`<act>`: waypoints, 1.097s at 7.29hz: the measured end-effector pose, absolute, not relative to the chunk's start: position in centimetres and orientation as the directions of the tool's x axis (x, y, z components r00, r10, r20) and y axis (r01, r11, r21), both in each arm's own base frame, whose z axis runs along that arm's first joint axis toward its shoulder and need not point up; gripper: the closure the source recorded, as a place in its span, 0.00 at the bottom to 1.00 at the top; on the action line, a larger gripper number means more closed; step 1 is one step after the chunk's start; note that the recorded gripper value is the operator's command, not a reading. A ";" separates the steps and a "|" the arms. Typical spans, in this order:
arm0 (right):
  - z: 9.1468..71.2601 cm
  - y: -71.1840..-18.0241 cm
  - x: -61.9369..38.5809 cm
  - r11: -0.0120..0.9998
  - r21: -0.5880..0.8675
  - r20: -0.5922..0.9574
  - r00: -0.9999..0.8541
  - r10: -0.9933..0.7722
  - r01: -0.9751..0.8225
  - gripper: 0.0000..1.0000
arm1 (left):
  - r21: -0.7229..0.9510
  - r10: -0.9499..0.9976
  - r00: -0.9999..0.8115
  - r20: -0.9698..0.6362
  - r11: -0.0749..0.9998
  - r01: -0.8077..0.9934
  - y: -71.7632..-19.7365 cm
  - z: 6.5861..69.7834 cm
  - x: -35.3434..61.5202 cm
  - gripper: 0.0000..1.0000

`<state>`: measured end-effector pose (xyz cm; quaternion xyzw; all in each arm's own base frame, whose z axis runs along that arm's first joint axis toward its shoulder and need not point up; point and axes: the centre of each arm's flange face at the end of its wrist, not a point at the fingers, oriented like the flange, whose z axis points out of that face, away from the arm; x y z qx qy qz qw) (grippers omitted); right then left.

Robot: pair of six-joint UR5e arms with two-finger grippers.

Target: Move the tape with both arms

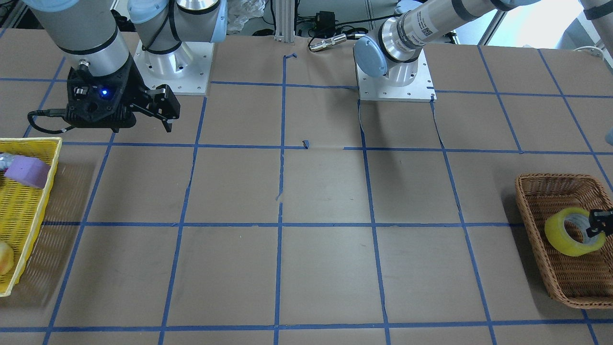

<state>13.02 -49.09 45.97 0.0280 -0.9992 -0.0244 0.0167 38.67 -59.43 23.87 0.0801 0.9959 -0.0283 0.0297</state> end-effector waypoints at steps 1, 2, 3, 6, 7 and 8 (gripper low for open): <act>45.9 -49.1 13.1 0.997 0.050 0.027 -0.998 -0.057 -0.056 0.00 | -0.058 0.157 -0.985 -0.066 0.985 0.161 -59.4 24.1 38.6 0.13; 45.9 -49.1 13.1 0.997 0.051 0.028 -0.998 -0.059 -0.057 0.00 | -0.071 0.158 -0.985 -0.068 0.984 0.163 -59.7 25.2 37.9 0.12; 45.9 -49.1 13.0 0.997 0.051 0.031 -0.998 -0.059 -0.058 0.00 | -0.070 0.160 -0.986 -0.055 0.984 0.164 -60.2 27.4 35.6 0.10; 45.9 -49.1 13.0 0.997 0.051 0.037 -0.998 -0.060 -0.058 0.00 | -0.013 0.053 -0.999 0.003 0.999 0.053 -60.8 39.2 18.5 0.03; 45.9 -49.1 12.9 0.997 0.053 0.038 -0.998 -0.059 -0.057 0.00 | -0.014 0.066 -0.998 -0.021 0.998 0.066 -60.0 43.3 10.0 0.03; 45.8 -49.1 12.9 0.997 0.053 0.038 -0.998 -0.057 -0.055 0.00 | -0.021 0.068 -0.997 -0.029 0.997 0.068 -58.3 46.4 3.0 0.00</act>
